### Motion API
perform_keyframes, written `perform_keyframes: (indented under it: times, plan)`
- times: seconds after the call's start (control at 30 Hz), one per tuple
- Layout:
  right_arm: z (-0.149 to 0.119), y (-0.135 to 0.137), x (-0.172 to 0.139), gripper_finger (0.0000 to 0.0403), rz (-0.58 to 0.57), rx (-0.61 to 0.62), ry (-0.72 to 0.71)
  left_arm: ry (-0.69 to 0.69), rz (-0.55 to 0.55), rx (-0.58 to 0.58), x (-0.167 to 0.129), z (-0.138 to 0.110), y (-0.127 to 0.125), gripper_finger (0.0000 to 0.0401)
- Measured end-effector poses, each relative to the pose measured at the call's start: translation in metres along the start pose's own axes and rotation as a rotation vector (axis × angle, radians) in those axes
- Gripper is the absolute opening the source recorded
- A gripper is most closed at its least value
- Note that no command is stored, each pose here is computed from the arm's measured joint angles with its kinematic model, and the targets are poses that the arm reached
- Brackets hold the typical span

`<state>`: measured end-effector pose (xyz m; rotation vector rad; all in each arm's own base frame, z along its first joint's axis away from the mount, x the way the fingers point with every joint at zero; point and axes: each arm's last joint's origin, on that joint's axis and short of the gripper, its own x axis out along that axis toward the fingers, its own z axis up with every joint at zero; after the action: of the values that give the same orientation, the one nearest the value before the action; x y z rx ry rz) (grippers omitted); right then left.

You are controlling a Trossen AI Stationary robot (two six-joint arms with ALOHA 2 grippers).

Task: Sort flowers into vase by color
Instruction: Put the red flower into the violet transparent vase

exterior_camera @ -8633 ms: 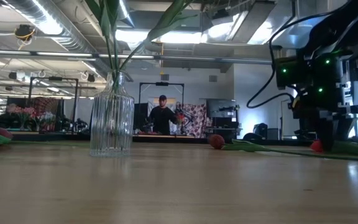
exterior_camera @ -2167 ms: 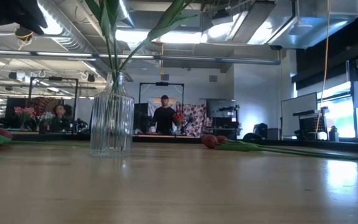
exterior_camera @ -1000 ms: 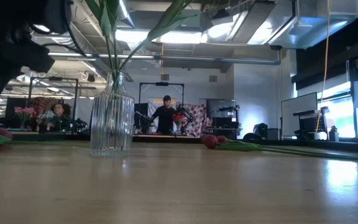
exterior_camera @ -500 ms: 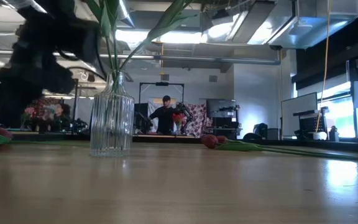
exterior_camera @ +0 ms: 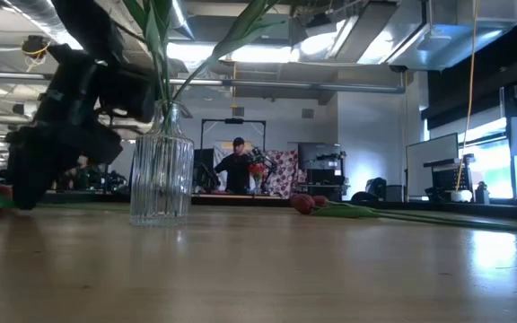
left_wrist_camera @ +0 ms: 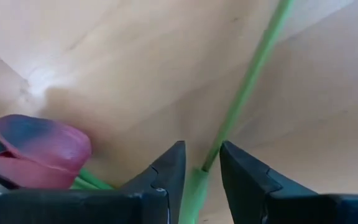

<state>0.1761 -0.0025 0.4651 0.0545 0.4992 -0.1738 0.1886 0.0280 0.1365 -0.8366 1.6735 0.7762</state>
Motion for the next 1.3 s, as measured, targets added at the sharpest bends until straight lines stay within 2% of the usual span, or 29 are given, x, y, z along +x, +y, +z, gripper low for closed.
perform_keyframes:
  times: [0.17, 0.33, 0.43, 0.5, 0.73, 1.03, 1.13, 1.3]
  plan:
    - [-0.002, 0.000, 0.000, 0.0232, -0.002, -0.003, 0.018, 0.030, 0.017, -0.004, 0.009, 0.000, 0.001, 0.0089]
    - [-0.002, 0.000, 0.000, 0.0232, -0.002, -0.003, 0.018, 0.022, 0.027, -0.003, 0.009, -0.001, 0.003, 0.0019]
    - [-0.002, 0.000, 0.000, 0.0232, -0.002, -0.004, 0.017, 0.021, 0.037, 0.002, 0.006, -0.001, 0.003, 0.0008]
    - [-0.002, 0.000, 0.000, 0.0232, -0.002, -0.004, 0.017, 0.013, 0.086, 0.017, -0.002, -0.001, 0.003, 0.0005]
    - [0.002, 0.000, 0.000, 0.0232, 0.002, -0.033, -0.022, -0.141, 0.213, 0.074, -0.060, 0.013, 0.006, 0.0002]
    - [0.007, 0.000, -0.001, 0.0232, -0.003, -0.049, -0.075, -0.522, 0.378, 0.097, -0.153, 0.033, 0.029, 0.0001]
    - [0.007, 0.000, -0.002, 0.0232, -0.004, -0.049, -0.075, -0.669, 0.484, 0.097, -0.188, 0.037, 0.038, 0.0001]
    - [0.007, -0.001, -0.002, 0.0232, -0.036, -0.036, -0.078, -0.936, 0.763, 0.088, -0.247, 0.041, 0.047, 0.0000]
